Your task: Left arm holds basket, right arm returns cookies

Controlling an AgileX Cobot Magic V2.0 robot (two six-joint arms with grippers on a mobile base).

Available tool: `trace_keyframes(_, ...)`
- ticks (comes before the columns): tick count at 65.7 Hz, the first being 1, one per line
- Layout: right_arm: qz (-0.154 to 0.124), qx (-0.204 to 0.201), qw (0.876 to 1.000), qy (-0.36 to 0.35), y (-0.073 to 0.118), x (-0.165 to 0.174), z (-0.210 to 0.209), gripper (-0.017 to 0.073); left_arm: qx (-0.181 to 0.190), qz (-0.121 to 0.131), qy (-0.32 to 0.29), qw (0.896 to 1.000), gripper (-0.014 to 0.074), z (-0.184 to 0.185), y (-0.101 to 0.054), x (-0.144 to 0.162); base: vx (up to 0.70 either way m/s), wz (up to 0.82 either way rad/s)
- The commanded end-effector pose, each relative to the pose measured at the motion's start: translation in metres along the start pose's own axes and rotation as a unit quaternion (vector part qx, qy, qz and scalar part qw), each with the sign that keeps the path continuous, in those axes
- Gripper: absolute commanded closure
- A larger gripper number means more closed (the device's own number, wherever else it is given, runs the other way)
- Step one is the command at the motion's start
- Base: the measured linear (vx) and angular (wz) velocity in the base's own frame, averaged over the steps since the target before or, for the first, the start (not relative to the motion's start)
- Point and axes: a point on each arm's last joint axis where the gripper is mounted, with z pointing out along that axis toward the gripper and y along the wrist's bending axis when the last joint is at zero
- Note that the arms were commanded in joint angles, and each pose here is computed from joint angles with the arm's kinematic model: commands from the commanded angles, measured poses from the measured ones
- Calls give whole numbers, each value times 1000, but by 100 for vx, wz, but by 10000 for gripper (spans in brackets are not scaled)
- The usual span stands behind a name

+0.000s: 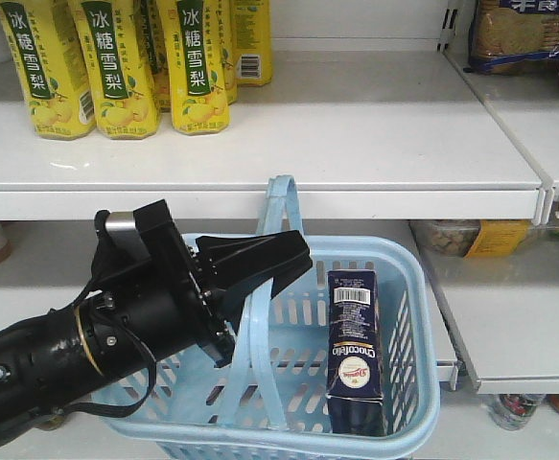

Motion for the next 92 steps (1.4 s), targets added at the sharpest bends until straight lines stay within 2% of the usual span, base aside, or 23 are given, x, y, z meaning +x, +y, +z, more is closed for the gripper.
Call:
trace_keyframes(1,-5,3,999,-35,0,-2,0,562,90,6,-12,996,594,0,-30,-1,1,1)
trace_keyframes(92,-5,3,999,-35,0,-2,0,562,90,6,-12,996,594,0,-30,-1,2,3)
